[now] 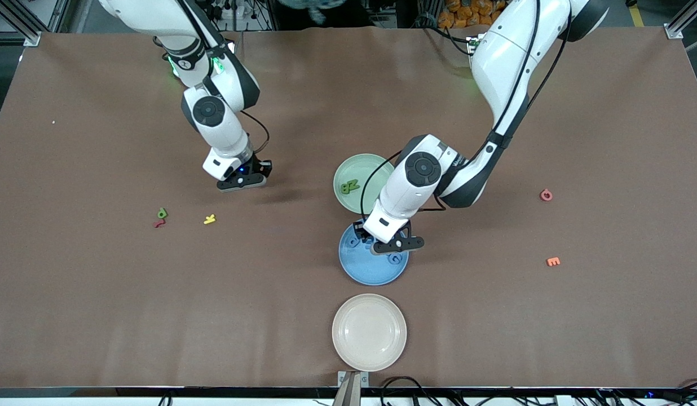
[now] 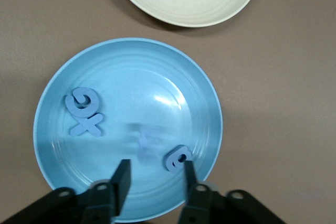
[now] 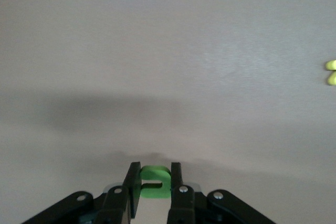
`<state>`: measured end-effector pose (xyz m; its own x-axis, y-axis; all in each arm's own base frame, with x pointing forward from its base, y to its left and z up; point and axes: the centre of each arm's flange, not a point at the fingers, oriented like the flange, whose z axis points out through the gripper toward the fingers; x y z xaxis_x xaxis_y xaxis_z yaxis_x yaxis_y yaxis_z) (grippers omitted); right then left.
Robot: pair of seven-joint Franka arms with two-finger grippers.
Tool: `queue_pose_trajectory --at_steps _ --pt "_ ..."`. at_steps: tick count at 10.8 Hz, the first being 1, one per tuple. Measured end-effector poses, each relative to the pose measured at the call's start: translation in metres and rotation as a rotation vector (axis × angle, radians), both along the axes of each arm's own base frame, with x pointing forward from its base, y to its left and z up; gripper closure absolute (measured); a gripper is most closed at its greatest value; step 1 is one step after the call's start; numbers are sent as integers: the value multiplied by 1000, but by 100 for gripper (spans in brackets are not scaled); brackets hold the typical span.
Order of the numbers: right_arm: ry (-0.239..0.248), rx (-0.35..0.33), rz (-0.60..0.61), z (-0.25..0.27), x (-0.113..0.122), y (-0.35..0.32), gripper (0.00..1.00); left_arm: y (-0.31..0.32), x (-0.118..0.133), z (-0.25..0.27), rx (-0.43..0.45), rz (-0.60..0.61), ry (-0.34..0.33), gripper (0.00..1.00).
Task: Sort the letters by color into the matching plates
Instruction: 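Drop the blue E on the blue plate while the right gripper lifts, then release the green letter onto the green plate while the left gripper withdraws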
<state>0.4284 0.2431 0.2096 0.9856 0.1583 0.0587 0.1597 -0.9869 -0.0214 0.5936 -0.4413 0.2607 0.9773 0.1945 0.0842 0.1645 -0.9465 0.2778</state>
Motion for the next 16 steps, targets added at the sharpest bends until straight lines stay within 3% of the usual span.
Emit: queue_pose_trajectory --at_steps 4,9,12,16 --pt "-20 33 -76 4 -1 53 74 12 14 8 -4 21 -21 1" --pt "5 40 -174 30 12 120 74 83 44 58 136 -115 15 0" --pt "10 56 -230 35 13 162 74 161 60 109 189 -116 50 0" --pt "15 92 -321 28 6 219 74 279 37 143 246 -157 55 0"
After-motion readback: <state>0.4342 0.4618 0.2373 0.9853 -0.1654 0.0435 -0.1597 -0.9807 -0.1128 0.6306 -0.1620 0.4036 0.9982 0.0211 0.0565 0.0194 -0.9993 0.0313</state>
